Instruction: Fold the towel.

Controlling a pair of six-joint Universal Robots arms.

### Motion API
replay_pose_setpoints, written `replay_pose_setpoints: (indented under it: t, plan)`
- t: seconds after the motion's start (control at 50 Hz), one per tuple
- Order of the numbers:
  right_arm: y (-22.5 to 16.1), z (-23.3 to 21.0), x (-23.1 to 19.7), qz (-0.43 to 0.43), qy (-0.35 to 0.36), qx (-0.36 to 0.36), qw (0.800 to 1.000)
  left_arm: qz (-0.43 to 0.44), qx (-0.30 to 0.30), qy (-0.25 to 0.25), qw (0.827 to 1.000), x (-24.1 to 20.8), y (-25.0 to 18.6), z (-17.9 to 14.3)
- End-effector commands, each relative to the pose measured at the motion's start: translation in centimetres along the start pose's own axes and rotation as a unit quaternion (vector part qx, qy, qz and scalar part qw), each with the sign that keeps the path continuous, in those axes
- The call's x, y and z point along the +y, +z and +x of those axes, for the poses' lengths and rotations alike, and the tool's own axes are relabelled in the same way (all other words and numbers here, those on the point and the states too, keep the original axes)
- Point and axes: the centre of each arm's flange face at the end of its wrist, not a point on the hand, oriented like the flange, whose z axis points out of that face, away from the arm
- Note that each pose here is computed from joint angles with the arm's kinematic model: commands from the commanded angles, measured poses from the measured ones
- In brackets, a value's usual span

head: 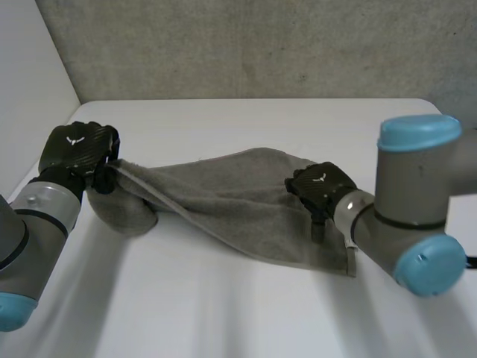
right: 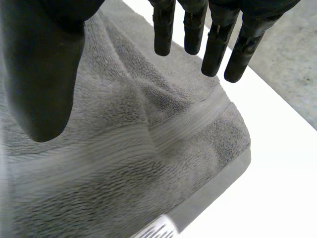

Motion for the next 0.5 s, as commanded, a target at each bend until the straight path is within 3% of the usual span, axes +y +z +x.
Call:
replay_pose_setpoints:
  t: [0.02, 0.22, 0.5]
  plan:
    - [-3.2, -0.9, 1.6, 0.020, 0.038, 0.011, 0.999, -0.006, 0.001, 0.000, 1.000, 0.4, 0.3, 0.1]
    - [-4.0, -0.5, 6.6, -0.019, 0.057, 0.022, 0.998, -0.012, 0.003, 0.000, 1.000, 0.8, 0.4, 0.2]
    - [-2.3, 0.2, 8.8, -0.010, 0.041, 0.022, 0.999, -0.015, 0.003, 0.000, 1.000, 1.1, 0.3, 0.2]
